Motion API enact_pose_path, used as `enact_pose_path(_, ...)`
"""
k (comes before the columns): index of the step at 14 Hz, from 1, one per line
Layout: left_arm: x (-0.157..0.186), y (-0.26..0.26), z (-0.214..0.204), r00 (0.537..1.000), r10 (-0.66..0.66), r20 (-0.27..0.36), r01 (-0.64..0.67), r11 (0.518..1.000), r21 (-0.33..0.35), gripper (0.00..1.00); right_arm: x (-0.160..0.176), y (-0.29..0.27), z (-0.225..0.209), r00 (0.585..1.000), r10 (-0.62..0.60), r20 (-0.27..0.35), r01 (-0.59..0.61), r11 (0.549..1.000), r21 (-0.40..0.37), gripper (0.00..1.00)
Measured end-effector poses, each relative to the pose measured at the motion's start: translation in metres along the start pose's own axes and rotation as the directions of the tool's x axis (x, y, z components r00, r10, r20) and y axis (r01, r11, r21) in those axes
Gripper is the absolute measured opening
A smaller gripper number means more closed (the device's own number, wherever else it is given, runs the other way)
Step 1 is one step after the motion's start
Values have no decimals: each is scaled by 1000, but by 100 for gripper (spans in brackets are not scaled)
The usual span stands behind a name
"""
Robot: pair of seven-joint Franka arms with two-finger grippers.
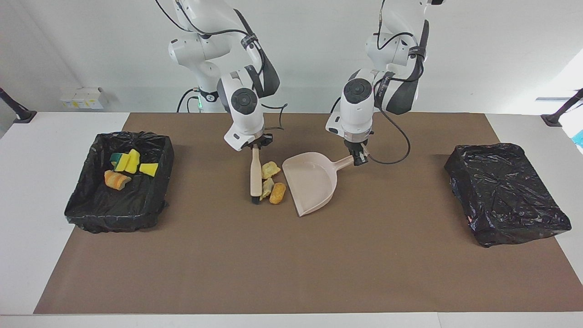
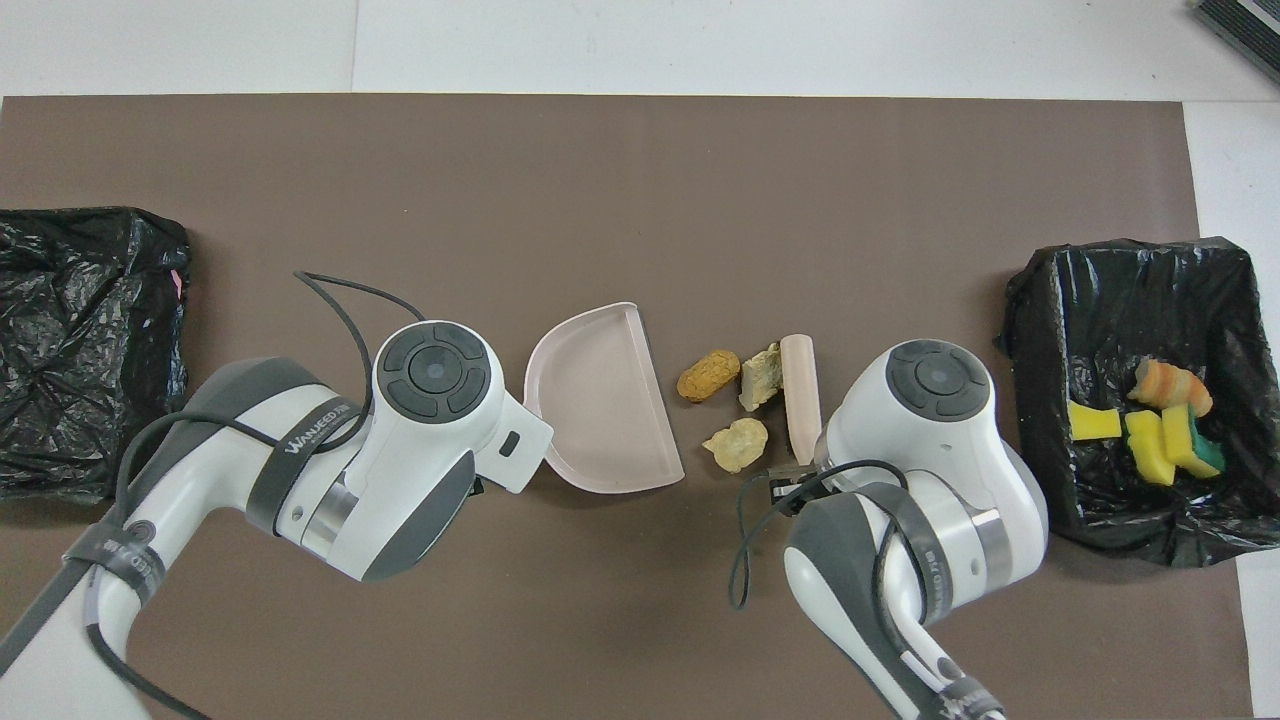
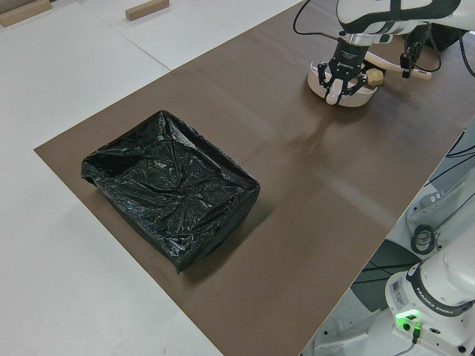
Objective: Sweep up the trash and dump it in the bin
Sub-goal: 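Brush the scraps into the dustpan held by the left gripper, then carry the loaded dustpan to the bin with the left gripper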
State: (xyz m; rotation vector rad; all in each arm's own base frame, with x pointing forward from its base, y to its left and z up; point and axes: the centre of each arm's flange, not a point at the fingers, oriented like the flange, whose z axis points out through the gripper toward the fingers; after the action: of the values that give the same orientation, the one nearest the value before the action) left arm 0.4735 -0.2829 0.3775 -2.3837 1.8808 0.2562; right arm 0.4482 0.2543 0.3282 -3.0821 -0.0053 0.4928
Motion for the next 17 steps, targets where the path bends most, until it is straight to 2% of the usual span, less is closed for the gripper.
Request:
enact_pose_path(3, -1, -1, 1, 1000, -6, -1, 6, 1000, -3, 32, -1, -50, -7, 999, 43, 3, -43, 994, 98, 26)
enact_pose_path(5, -3, -2, 1, 1000, -15, -7, 15, 1000, -11, 32, 3, -70, -14, 998, 67, 4, -67, 982, 174, 26)
enact_pose_path(7, -12, -12, 2, 999, -48, -22, 48, 999, -18, 32, 4, -83, -20, 997, 70, 10, -71, 974, 216, 26)
enact_pose_path(12, -36, -39, 7, 981, -166, -103, 158, 984, -79, 32, 0, -78, -51, 998, 61, 20, -63, 975, 212, 26)
enact_pose_path(17, -67, -66, 6, 948, -283, -148, 272, 958, -91, 32, -13, -41, -107, 998, 45, -47, -38, 990, 138, 26)
